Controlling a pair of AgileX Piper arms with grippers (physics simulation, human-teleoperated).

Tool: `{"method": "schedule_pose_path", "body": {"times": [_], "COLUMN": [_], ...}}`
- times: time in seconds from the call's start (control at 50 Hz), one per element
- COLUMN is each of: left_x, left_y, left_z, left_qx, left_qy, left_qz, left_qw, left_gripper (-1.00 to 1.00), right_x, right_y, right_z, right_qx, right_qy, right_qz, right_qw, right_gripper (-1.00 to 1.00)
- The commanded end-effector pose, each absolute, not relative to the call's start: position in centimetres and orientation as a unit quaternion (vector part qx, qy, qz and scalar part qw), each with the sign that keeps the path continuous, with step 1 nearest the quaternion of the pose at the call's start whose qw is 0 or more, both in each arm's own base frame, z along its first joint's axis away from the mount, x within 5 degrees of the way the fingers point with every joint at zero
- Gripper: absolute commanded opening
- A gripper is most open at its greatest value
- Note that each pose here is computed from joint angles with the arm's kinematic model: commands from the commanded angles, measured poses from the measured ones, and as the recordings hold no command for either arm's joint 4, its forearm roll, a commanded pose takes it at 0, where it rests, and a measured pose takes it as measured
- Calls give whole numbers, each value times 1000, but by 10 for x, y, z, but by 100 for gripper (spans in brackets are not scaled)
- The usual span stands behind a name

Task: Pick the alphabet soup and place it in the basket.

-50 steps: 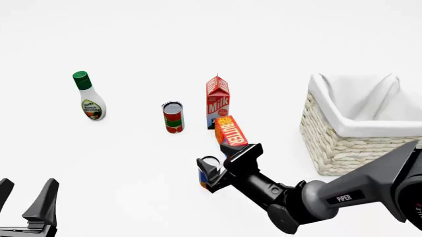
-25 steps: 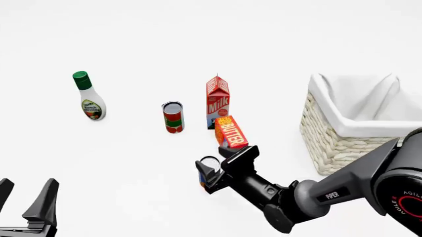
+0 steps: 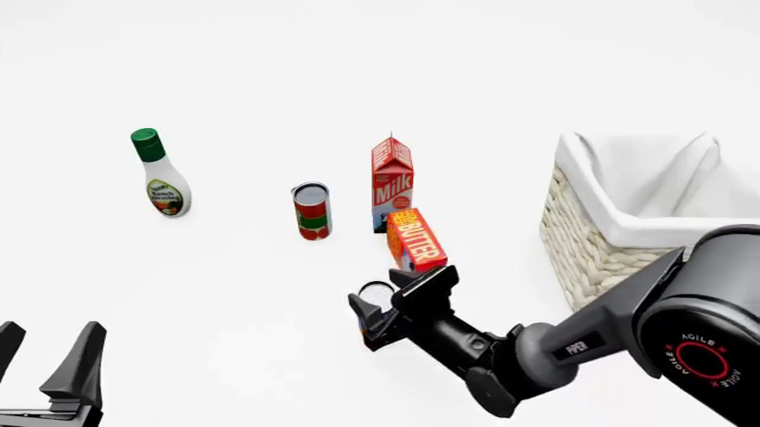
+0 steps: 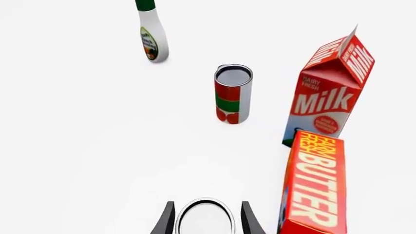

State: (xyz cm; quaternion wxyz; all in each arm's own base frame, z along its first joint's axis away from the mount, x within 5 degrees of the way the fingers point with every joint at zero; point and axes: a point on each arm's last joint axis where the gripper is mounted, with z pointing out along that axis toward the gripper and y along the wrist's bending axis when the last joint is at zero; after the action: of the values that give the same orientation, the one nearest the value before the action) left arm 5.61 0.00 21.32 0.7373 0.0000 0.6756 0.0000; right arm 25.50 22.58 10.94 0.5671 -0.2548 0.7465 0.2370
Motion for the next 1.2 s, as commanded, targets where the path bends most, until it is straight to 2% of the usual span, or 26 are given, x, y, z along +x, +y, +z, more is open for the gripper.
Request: {"method": "schedule_pose_path", "body": {"times": [0.02,1.12,1.14,1.2], "left_x": [56,56,56,56], "left_y": [0,0,0,0], "left_z": [213,213,213,213], "left_qx": [0,0,0,0], "left_qy": [676,676,676,676], "left_qz": [0,0,0,0], "left_qw": [737,737,737,737], "left_gripper": [100,100,100,100], "right_x": [257,262,262,263], "right_y": [228,230,230,230], "right_z": [103,74,74,75], "right_qx": [-255,-251,-251,-252], "right_qy": [750,767,767,767], "right_qz": [237,232,232,232], "right_qw": [562,543,543,543], "right_gripper": [100,100,-100,-100]}}
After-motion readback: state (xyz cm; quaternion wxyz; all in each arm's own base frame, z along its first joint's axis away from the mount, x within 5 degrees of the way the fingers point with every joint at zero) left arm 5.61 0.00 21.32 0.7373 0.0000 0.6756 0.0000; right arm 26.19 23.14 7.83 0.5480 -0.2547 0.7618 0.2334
